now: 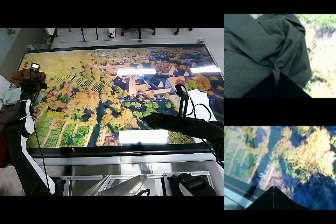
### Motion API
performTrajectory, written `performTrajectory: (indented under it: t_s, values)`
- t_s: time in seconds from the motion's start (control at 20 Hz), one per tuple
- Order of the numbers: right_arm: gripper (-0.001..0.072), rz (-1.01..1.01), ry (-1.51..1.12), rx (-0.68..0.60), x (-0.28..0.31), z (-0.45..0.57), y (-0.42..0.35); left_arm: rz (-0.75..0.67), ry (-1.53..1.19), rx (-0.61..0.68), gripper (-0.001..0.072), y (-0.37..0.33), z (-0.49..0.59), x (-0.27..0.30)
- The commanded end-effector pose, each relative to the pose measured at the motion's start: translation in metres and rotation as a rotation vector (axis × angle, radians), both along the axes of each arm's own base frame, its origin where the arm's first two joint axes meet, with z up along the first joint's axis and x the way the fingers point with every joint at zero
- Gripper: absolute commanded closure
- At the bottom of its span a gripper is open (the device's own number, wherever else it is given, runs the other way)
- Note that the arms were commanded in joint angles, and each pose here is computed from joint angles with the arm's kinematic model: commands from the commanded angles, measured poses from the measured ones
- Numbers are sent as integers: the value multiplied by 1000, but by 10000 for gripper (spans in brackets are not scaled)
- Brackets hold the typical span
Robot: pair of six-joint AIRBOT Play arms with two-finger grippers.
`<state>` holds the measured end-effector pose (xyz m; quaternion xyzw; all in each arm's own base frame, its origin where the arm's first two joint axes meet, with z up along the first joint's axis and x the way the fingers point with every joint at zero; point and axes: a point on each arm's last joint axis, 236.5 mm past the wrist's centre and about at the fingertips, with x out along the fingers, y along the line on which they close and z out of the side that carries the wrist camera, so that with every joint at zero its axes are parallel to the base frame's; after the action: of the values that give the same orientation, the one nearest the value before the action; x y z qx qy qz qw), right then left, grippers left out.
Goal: Fold the shirts.
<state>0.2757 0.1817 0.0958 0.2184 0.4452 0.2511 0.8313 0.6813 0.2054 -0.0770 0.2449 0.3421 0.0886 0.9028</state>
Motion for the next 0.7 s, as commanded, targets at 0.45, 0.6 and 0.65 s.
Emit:
performTrajectory:
  t_s: [0.45, 0.6, 0.65]
  values:
    - [694, 1, 1, 0, 0, 0, 0, 97, 200, 26, 687, 6, 47, -54]
    - [694, 1, 0, 0, 0, 0, 0, 183, 305, 1, 686, 16, 73, -95]
    - [694, 1, 1, 0, 0, 0, 0, 207, 336, -6, 686, 17, 82, -107]
